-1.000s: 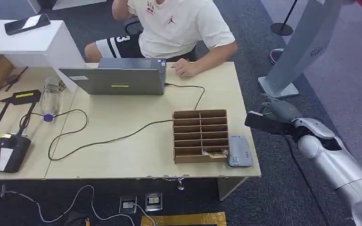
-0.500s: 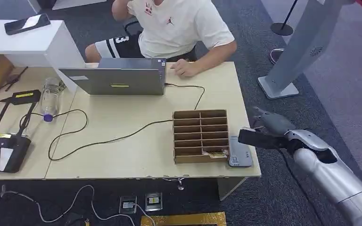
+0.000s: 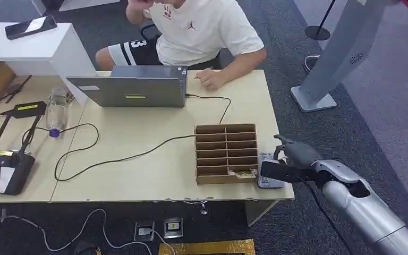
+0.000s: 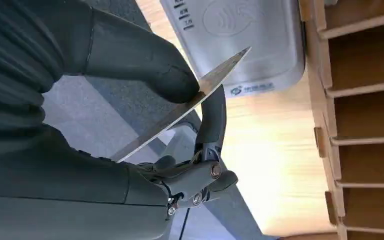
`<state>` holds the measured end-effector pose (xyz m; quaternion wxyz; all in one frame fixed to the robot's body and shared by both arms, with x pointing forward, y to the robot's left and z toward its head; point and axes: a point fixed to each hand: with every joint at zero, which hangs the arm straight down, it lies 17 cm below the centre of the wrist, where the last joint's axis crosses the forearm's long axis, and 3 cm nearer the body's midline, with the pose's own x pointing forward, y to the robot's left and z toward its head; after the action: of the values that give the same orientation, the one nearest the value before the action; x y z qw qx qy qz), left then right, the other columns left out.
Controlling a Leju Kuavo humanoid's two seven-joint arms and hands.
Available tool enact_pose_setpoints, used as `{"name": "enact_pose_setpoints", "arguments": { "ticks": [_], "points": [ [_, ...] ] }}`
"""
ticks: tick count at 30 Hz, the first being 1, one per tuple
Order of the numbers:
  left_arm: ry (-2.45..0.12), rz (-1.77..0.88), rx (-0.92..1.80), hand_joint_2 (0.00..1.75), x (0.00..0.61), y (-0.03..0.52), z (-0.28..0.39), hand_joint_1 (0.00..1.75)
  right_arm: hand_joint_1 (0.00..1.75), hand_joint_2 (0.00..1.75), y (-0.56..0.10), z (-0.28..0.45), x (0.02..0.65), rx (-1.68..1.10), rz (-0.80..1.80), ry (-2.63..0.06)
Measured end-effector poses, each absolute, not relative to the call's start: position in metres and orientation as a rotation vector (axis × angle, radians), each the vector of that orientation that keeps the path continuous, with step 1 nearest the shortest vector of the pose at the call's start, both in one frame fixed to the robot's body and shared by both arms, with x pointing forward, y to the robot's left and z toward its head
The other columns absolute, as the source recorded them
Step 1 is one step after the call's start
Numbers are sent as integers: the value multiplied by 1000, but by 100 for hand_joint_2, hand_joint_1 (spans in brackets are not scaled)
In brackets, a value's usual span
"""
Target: Pass the card to the sensor for recognition and then transmit it.
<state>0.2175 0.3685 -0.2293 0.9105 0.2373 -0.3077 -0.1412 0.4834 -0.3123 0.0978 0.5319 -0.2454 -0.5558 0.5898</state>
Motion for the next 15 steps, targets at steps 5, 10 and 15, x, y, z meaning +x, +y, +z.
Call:
{"name": "enact_pose_setpoints", "arguments": {
  "ticks": [5,10,15],
  "points": [
    [-635,-292,491,0,218,369,-229,0,175,175,-307,87,477,-562,1405,-1318],
    [-635,-292,491,0,217,369,-229,0,175,175,-304,82,473,-548,1404,-1314],
    [-634,-291,491,0,217,369,-229,0,175,175,-303,80,471,-545,1403,-1314]
  ]
}}
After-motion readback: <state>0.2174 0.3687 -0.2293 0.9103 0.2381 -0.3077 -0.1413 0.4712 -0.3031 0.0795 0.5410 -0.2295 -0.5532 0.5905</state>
